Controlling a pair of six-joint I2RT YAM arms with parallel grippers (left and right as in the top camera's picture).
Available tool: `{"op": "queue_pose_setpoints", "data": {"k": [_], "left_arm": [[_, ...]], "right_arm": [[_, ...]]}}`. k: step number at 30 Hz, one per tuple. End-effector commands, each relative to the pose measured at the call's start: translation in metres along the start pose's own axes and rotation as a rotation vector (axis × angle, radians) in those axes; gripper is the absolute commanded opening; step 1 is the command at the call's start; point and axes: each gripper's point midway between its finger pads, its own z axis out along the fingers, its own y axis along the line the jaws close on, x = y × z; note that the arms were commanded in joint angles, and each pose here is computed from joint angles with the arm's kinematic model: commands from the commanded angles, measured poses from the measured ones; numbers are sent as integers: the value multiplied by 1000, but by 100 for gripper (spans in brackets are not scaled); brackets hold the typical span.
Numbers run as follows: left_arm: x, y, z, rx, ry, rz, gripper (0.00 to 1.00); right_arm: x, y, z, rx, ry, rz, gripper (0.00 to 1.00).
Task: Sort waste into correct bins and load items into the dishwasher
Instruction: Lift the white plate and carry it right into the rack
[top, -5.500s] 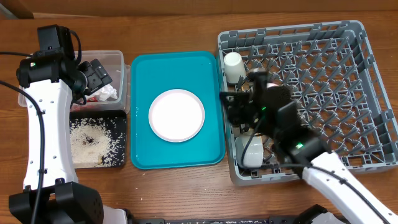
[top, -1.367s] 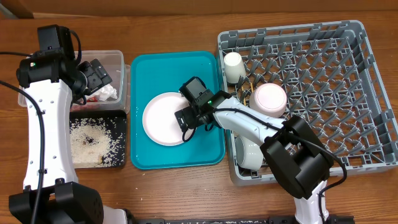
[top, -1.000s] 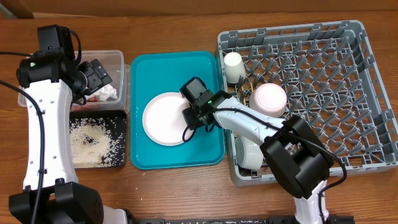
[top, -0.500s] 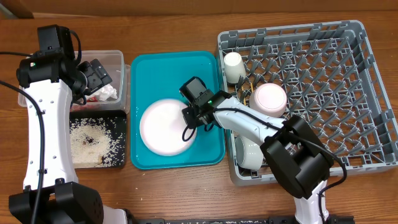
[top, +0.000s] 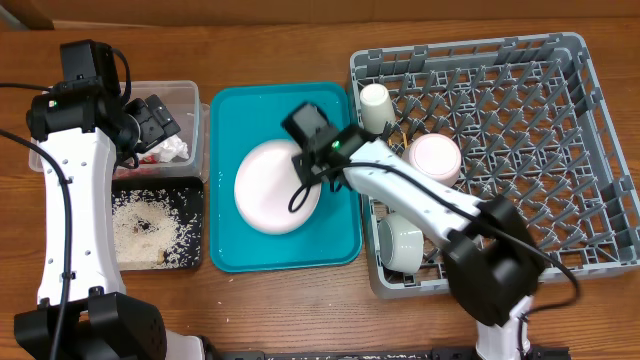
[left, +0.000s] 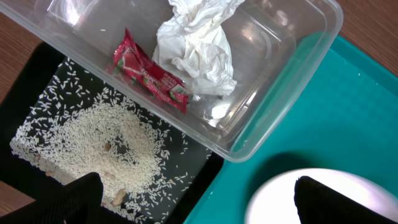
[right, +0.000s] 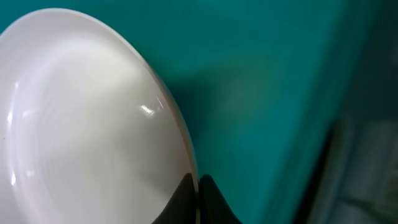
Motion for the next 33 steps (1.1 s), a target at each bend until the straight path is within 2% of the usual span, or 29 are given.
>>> {"op": "queue_pose_setpoints", "data": {"k": [1,4,10,13,15,19,27,33], "left_arm": [[-6,-3,-5,11,-18,-13,100],[-6,-3,-5,11,-18,-13,100],[-6,-3,-5,11,-18,-13,100],[-6,-3,-5,11,-18,-13,100],[-6,-3,-5,11,-18,-13,100],[-6,-3,-5,11,-18,-13,100],[-6,-3,-5,11,-18,-13,100],[-6,-3,-5,11,-18,-13,100]], "right_arm": [[-71,-57,-117,243,-318,79,4],[-72,-99,-171,445,-395,116,4],[-41,-174,-269,901,-456,137,4],[-23,-204,-307,1147,-427,101,4],[-15,-218,-316,1234,-380,70,4],[-7,-244,-311,1249,-313,118,4],[16,-312,-291,1215,-200,325,4],[21,-333,-264,1195,-127,364,4]]}}
